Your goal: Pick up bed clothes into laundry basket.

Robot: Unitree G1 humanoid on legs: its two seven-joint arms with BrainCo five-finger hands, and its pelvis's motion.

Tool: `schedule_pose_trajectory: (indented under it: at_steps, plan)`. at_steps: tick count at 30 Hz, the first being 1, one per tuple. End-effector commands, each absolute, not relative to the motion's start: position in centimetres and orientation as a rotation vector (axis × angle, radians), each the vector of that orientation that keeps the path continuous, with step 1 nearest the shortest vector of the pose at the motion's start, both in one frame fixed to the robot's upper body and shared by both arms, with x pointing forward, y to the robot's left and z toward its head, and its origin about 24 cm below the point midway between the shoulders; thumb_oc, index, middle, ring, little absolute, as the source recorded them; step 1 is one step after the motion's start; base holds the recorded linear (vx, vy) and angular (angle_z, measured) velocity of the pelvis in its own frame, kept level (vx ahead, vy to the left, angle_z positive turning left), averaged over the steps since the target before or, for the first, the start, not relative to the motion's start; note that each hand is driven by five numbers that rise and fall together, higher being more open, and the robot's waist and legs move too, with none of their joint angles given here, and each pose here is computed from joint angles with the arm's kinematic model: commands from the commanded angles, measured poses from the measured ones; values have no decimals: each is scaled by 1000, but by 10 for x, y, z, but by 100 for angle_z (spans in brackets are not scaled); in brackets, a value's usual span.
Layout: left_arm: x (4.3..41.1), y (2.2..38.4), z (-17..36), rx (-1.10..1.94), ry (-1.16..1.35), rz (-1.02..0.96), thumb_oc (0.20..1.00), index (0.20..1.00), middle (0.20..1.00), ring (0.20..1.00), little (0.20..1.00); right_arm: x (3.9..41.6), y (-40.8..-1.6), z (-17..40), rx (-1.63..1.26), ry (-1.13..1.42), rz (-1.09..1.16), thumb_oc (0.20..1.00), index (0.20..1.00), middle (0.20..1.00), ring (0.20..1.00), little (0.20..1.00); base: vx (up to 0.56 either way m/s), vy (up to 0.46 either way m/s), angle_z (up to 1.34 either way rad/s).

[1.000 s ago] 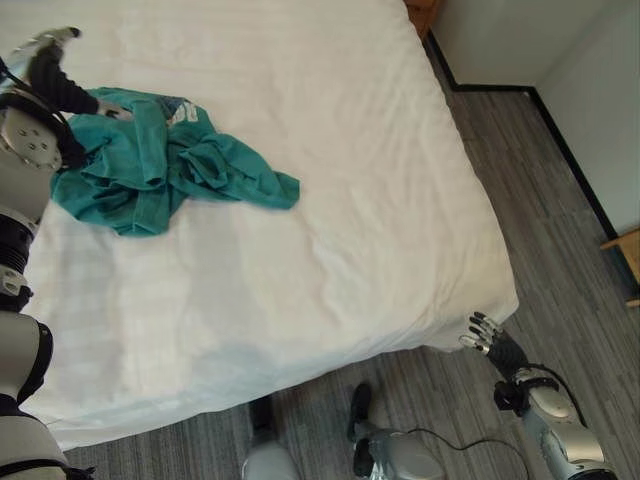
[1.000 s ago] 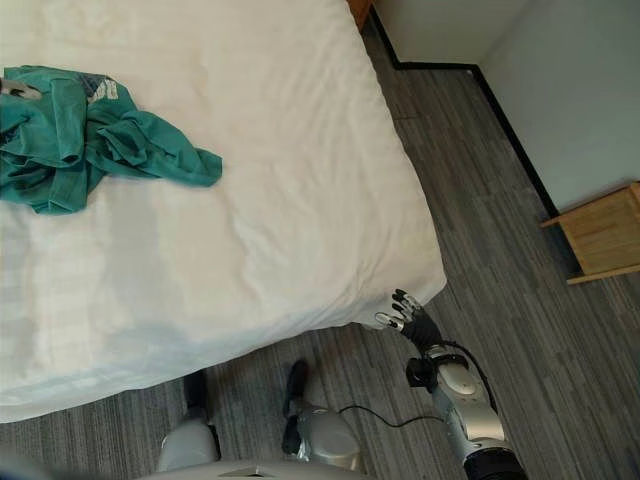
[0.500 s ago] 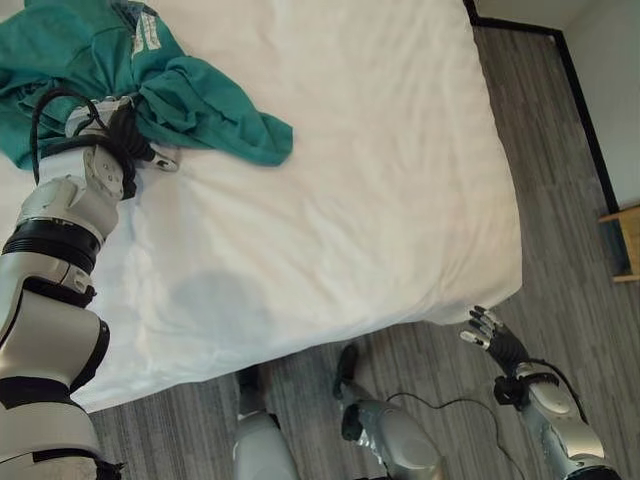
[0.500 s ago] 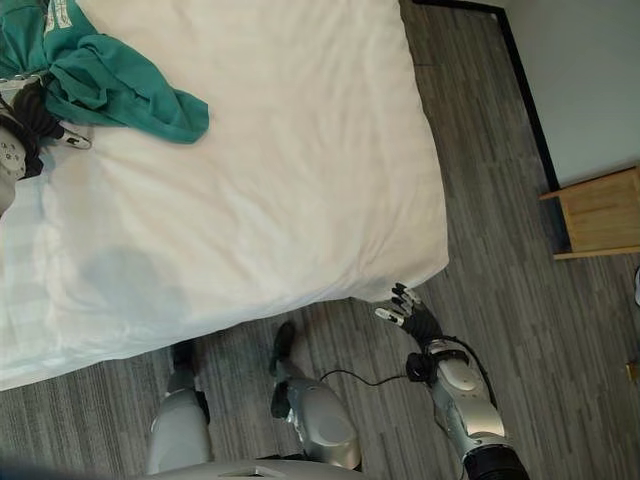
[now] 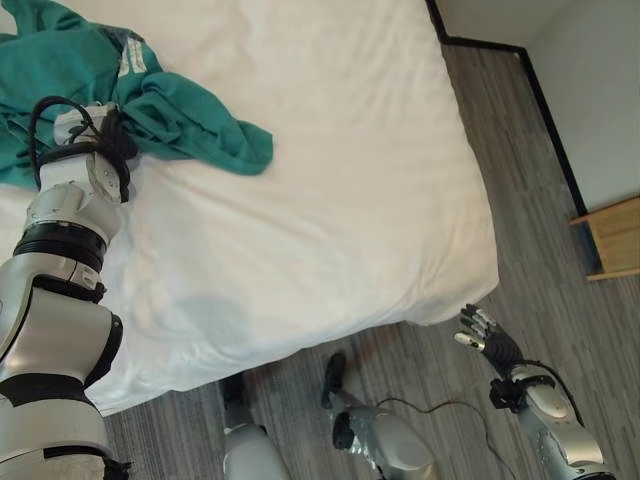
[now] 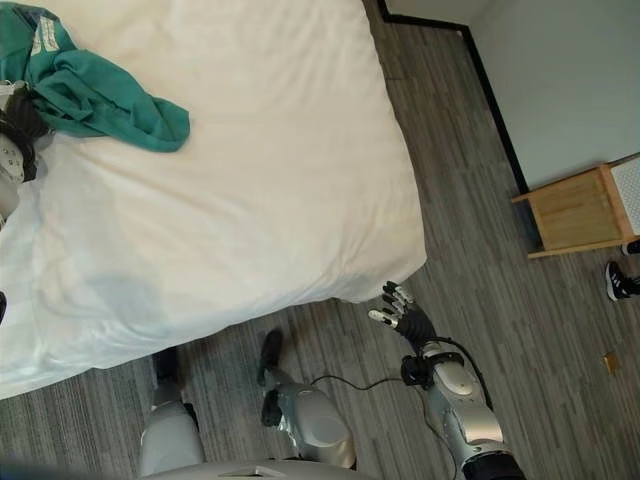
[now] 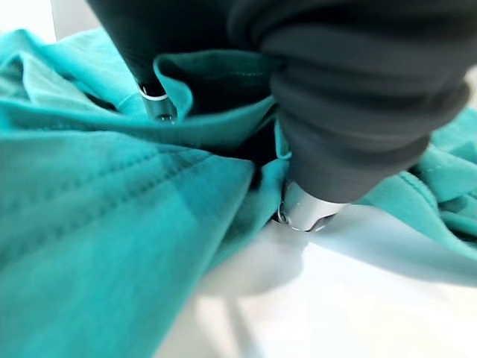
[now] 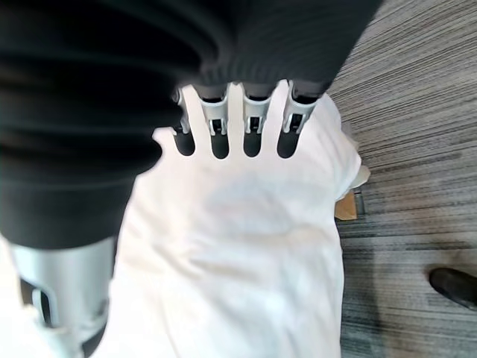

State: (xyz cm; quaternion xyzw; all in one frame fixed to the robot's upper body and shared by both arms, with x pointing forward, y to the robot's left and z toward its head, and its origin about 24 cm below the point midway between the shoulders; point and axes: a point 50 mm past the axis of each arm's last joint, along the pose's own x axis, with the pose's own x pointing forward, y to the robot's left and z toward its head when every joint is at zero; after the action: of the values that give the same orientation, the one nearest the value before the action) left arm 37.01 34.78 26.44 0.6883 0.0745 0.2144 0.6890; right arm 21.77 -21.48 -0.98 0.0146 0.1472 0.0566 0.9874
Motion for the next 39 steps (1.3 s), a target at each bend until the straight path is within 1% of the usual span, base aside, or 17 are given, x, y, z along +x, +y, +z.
schedule_pose_trajectory:
  at_steps: [1,3,5,7,9,11,15,16,17,18,20,21,23,24,28,34,39]
  plan:
    - [352,374,220,1339,286,437,200,200,200,200,200,214,-228,-1,11,256,80,1000,1000,1000,1000,1000,40,-16,0]
    - [349,361,222,1205,139,411,200,200,200,200,200,212,-231,-6,2,282,51,1000,1000,1000,1000,1000,43,2,1]
    - [337,349,206,1046,28,346,200,200,200,200,200,212,-238,-10,-19,309,7,1000,1000,1000,1000,1000,74,33,18]
    - [333,347,202,995,4,334,200,200,200,200,200,212,-240,-10,-20,309,0,1000,1000,1000,1000,1000,33,38,16]
    - [320,339,180,753,-55,266,200,200,200,200,200,215,-246,-6,-23,295,-34,1000,1000,1000,1000,1000,76,87,4]
    - [305,336,166,638,-73,239,200,200,200,200,200,218,-250,-3,-34,284,-50,1000,1000,1000,1000,1000,64,92,5]
    - [284,338,153,507,-109,258,200,200,200,200,200,223,-254,4,-42,254,-71,1000,1000,1000,1000,1000,41,55,18]
    - [263,336,130,294,-133,298,200,200,200,200,200,232,-255,17,-29,185,-85,1000,1000,1000,1000,1000,26,29,27]
    - [262,336,130,294,-132,298,200,200,200,200,200,233,-255,17,-29,185,-84,1000,1000,1000,1000,1000,44,49,18]
    - [250,330,120,180,-166,319,200,200,200,200,200,238,-255,27,-19,135,-103,1000,1000,1000,1000,1000,0,0,0]
    - [242,330,116,122,-179,342,200,200,200,200,200,240,-256,32,-18,116,-106,1000,1000,1000,1000,1000,9,12,5]
    - [227,330,112,-4,-232,393,200,200,200,200,200,241,-257,41,-9,65,-124,1000,1000,1000,1000,1000,23,4,7]
    - [217,327,112,-49,-271,421,200,200,200,200,200,240,-259,47,4,31,-139,1000,1000,1000,1000,1000,28,-3,8]
    - [204,327,118,-41,-321,455,200,200,200,200,200,237,-261,52,25,-4,-160,1000,1000,1000,1000,1000,24,-12,14]
    - [189,323,128,-38,-386,452,200,200,200,200,200,232,-263,64,49,-72,-171,1000,1000,1000,1000,1000,9,-4,7]
    - [183,308,140,-73,-480,420,200,200,200,200,200,228,-251,77,106,-150,-125,1000,1000,1000,1000,1000,2,-6,2]
    - [169,298,148,-93,-561,420,200,200,200,200,200,218,-249,90,149,-234,-123,1000,1000,1000,1000,1000,0,0,0]
